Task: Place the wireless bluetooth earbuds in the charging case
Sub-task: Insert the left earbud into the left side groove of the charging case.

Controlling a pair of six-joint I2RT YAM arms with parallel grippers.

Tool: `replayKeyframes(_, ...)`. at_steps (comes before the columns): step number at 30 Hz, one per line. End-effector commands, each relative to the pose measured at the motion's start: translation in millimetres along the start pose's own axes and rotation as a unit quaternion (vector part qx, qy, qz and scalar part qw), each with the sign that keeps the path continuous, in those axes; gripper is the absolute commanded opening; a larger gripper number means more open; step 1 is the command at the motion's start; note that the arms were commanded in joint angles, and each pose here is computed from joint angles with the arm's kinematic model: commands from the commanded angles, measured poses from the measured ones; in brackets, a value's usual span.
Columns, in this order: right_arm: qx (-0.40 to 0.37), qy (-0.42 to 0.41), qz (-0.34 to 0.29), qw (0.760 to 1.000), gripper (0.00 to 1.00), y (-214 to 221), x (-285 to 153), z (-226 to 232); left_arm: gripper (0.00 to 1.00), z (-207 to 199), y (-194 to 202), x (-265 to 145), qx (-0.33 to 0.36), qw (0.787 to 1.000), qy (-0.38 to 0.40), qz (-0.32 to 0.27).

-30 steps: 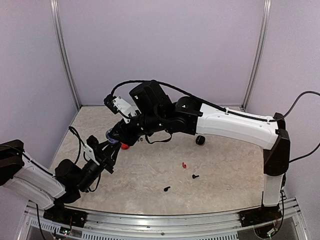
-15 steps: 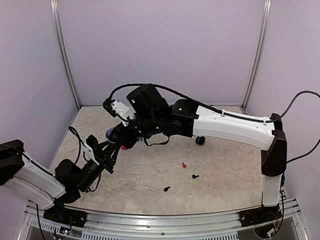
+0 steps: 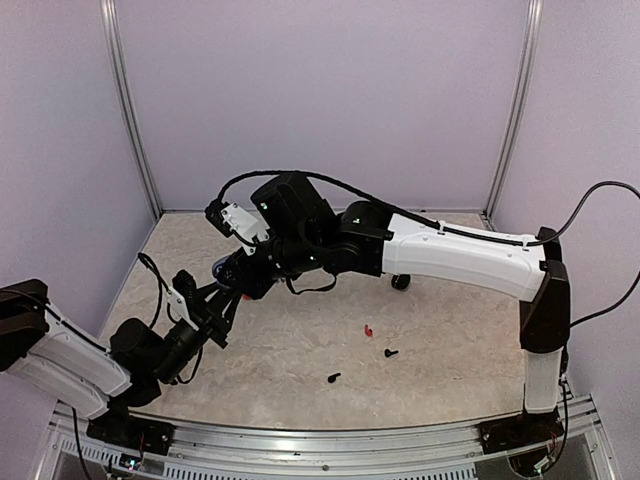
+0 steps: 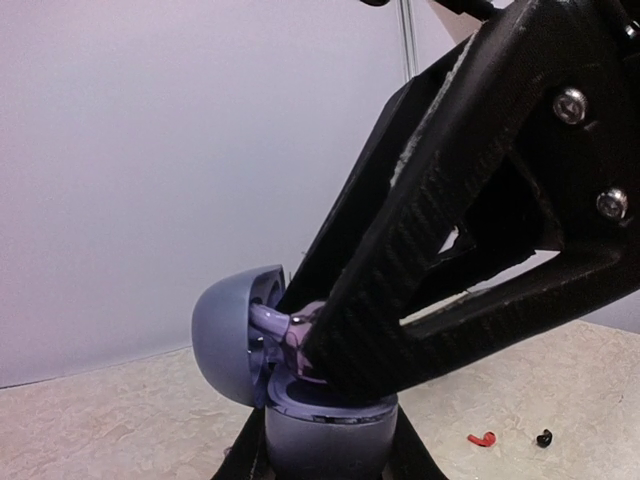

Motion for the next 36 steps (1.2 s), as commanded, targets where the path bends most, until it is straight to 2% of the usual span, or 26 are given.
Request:
replayKeyframes(1,0.004,0.003,0.002,1.000,0.28,1.3,4.8,2.9,0.00,8.9,-50.4,-7.1,-0.048,0.993,-0.006,-0.109)
replayKeyframes(14,0.002,0.007,0.006,1.000,0.35,2.6,3.2,2.3,0.00,14.0,-54.1,-10.1,-0.063,0.991,-0.005,-0.119)
replayKeyframes(25,0.003,-0.001,0.009,1.000,0.36,5.1,5.8,4.2,0.00,16.4,-56.9,-13.0,-0.076,0.989,0.001,-0.129)
replayKeyframes(36,-0.017,-0.020,-0.038,0.999,0.39,-16.5,-17.8,13.5,0.00,14.1,-56.5,-14.5,-0.080,0.988,0.013,-0.130)
Point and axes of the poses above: each gripper's point midway between its finger pads, its own x axis out along the fingers, its own z axis along the line the jaws close on, y = z × x, the point moved 1 cm from there along -x, back along the fingers, and after that the axes turned 1 degree about x, right-handed, at the moved point
